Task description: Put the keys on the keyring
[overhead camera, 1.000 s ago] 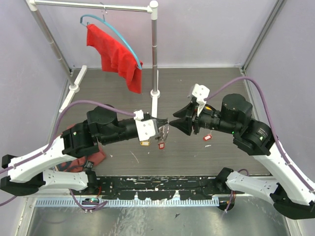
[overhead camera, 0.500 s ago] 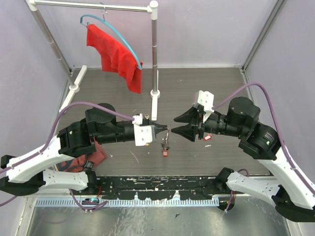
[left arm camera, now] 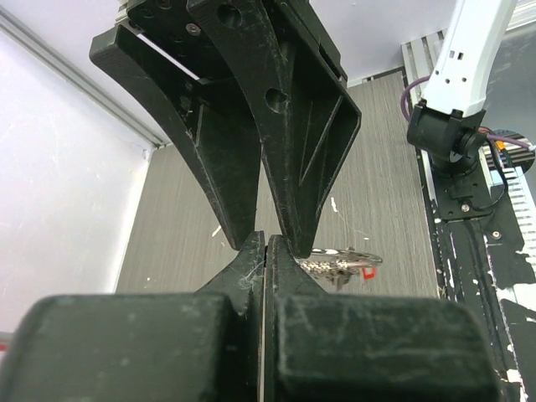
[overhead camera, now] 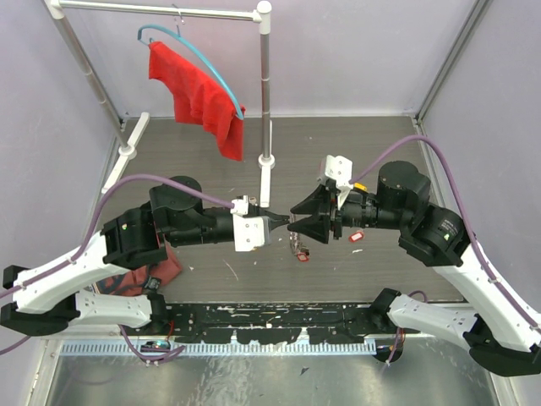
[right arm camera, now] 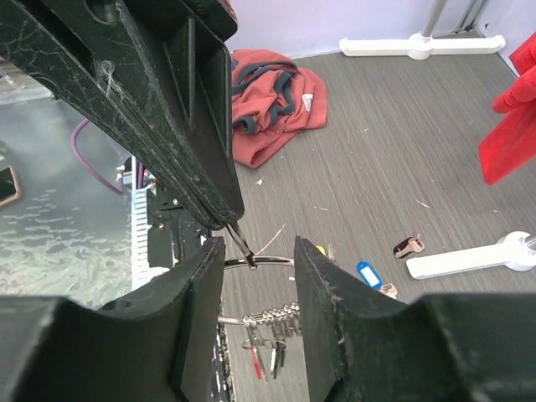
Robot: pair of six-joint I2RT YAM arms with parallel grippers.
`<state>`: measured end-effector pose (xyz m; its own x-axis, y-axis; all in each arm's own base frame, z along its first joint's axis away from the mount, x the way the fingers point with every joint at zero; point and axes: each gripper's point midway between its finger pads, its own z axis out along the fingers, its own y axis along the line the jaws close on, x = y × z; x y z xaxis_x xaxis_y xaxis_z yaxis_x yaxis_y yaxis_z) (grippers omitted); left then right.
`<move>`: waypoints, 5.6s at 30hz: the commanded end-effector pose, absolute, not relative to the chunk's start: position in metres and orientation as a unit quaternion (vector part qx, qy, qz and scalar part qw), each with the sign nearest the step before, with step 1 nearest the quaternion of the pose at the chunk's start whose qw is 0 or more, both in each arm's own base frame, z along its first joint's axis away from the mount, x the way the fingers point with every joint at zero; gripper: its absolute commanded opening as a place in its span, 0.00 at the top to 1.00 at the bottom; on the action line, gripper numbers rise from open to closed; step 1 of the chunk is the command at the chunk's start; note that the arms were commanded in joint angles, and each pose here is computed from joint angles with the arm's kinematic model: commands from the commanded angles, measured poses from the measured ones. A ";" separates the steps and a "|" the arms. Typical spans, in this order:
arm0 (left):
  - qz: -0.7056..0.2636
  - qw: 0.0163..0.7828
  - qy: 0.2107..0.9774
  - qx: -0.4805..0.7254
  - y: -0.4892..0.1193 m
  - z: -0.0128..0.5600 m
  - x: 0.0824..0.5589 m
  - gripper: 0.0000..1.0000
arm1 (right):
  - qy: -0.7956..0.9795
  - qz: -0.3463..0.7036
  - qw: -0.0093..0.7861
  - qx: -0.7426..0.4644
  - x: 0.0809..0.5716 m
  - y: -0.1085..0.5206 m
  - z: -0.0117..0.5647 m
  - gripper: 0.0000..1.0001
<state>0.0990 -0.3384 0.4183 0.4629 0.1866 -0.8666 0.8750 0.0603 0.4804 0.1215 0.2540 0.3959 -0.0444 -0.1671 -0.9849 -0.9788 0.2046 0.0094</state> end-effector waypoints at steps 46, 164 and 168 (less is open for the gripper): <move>-0.257 0.770 0.449 0.373 -0.355 0.457 0.173 0.29 | 0.522 0.430 0.727 -0.122 0.192 0.207 0.498 0.99; -0.047 0.707 0.335 0.621 -0.329 0.438 0.162 1.00 | 0.669 0.449 0.544 -0.233 0.164 0.246 0.454 0.95; -0.049 0.710 0.342 0.613 -0.327 0.439 0.163 1.00 | 0.667 0.452 0.544 -0.233 0.163 0.246 0.455 0.99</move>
